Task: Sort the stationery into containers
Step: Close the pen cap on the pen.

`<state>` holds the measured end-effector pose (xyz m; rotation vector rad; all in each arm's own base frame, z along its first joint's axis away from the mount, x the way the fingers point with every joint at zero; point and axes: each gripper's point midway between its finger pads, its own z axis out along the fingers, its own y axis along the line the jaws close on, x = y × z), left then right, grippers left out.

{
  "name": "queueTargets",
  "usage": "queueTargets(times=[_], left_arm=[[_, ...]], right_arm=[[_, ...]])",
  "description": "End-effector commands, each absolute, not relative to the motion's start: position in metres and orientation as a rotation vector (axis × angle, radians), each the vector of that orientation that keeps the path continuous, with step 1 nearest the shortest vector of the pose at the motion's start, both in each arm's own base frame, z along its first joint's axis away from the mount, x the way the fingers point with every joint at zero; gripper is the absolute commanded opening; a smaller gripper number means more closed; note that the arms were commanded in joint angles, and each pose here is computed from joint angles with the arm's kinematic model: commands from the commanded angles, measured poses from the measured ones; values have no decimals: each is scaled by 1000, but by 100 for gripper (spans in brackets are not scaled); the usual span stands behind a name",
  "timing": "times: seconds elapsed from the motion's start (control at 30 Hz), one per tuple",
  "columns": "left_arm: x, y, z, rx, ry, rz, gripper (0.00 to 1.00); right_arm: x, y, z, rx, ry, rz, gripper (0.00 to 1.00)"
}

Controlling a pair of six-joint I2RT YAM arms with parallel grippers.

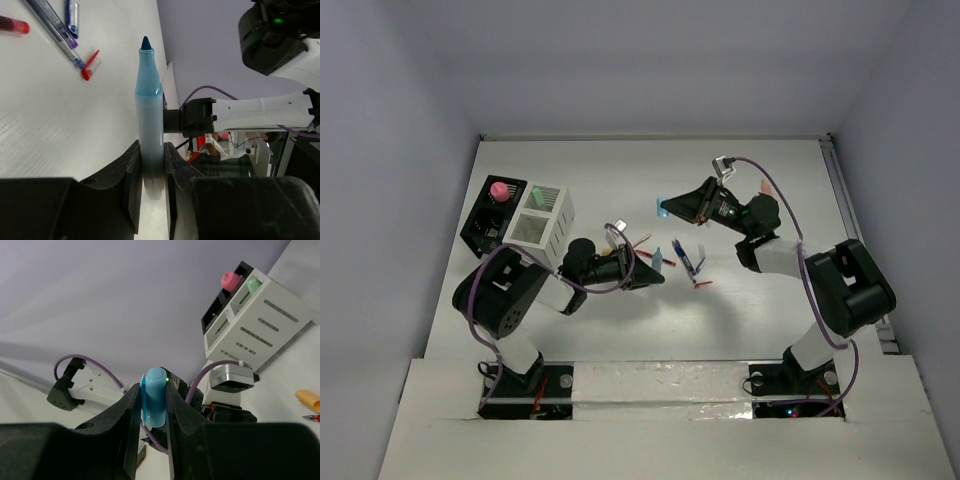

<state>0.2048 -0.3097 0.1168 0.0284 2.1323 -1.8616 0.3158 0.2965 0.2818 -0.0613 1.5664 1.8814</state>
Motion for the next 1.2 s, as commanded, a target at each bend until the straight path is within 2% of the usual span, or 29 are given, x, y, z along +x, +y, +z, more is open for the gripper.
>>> queueTargets(times=[0.0,0.2,0.27,0.3,0.4,0.6,0.83,1.17], left_arm=[[169,-293,261,540,1252,-1956,0],[177,-297,266,532,1288,-1829,0],[187,-303,251,538,1370,-1716,0],[185,-303,266,544,1320,-1670,0],[190,-303,265,549,1347,-1568,0],[179,-307,265,563,1329,-1680,0],[174,-307,262,572,1323,-1710,0],[179,-310,259,565,1340,-1715,0]], right_arm=[[269,283,344,-370,1147,1870,0],[265,289,323,-347,1198,1891,0],[266,288,323,-336,1195,1885,0],[266,288,324,-334,1193,1886,0],[262,289,331,-349,1173,1893,0],[252,288,345,-376,1128,1892,0],[262,287,361,-329,1080,1893,0],[248,287,369,-364,1047,1888,0]])
